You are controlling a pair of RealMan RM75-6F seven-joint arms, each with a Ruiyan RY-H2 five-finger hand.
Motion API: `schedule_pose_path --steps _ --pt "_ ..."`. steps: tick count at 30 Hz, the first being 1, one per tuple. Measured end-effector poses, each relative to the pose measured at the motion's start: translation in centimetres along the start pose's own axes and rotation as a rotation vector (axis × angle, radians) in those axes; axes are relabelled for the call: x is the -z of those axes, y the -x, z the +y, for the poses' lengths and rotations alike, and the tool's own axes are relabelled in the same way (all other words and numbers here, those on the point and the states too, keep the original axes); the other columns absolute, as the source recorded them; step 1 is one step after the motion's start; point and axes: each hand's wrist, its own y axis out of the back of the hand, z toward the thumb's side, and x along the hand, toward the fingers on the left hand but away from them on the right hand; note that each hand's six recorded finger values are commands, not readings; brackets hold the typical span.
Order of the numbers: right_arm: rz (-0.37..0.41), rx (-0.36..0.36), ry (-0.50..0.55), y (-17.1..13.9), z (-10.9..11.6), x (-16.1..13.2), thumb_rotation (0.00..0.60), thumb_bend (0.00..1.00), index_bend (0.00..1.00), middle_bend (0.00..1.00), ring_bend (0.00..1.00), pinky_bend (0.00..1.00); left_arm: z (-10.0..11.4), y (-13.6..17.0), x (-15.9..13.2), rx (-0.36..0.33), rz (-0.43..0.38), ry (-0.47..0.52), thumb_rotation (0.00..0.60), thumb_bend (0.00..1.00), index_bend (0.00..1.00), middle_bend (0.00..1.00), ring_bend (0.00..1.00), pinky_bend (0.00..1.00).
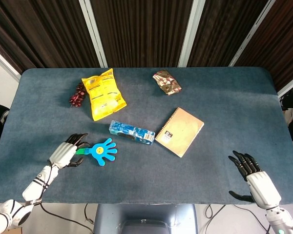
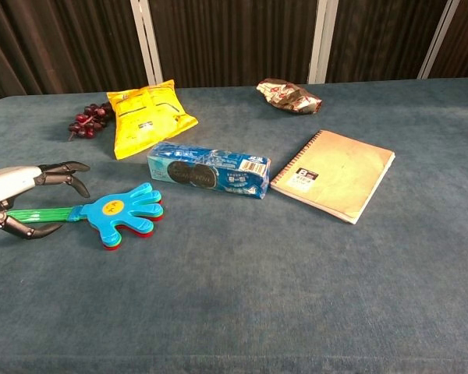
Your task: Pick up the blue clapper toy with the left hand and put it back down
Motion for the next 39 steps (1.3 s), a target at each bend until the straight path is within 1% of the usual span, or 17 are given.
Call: schedule_pose_path --steps 9,16,21,26,28,32,34,37,39 --pt "-0.009 0.012 -0.003 0.0 0.2 0.0 0.6 0.21 0.0 0.0 0.0 0.0 -0.3 -0.8 0.6 0.006 0.034 -0.015 0.6 0.39 0.32 0.03 0.0 0.0" --pt "-0.017 0.015 -0.004 0.1 0.3 0.1 0.6 0.21 0.0 0.0 0.0 0.0 -0.5 -1.0 0.6 0.011 0.035 -0.014 0.6 0.39 0.35 0.04 0.0 0.0" --pt "-0.019 0.016 -0.005 0.1 0.3 0.1 0.6 0.21 0.0 0.0 0.0 0.0 -0.6 -1.2 0.5 0.006 0.031 -0.008 0.6 0.38 0.42 0.06 0.0 0.0" --pt "-0.019 0.019 -0.005 0.0 0.4 0.1 0.6 0.21 0.0 0.0 0.0 0.0 -0.8 -1.5 0.6 0.01 0.038 -0.002 0.6 0.38 0.46 0.07 0.0 0.0" --pt "-0.019 0.021 -0.005 0.0 0.4 0.1 0.6 0.21 0.0 0.0 0.0 0.0 -0.8 -1.5 0.6 0.008 0.038 -0.002 0.6 0.38 0.49 0.08 0.0 0.0" --pt "-0.02 0.022 -0.005 0.0 0.5 0.1 0.6 0.21 0.0 0.0 0.0 0.0 -0.6 -1.4 0.5 -0.006 0.031 0.004 0.6 0.38 0.61 0.13 0.0 0.0" --pt "-0.019 0.02 -0.005 0.0 0.4 0.1 0.6 0.21 0.0 0.0 0.0 0.0 -0.4 -1.4 0.4 -0.016 0.023 0.015 0.6 0.39 0.67 0.17 0.0 0.0" --pt "-0.019 0.019 -0.005 0.1 0.3 0.1 0.6 0.21 0.0 0.0 0.0 0.0 -0.1 -1.3 0.0 -0.038 0.005 0.051 0.6 0.41 0.74 0.23 0.02 0.0" --pt "-0.019 0.018 -0.006 0.1 0.3 0.1 0.6 0.21 0.0 0.0 0.0 0.0 0.1 -1.2 -0.2 -0.056 -0.011 0.088 0.6 0.42 0.78 0.28 0.06 0.02"
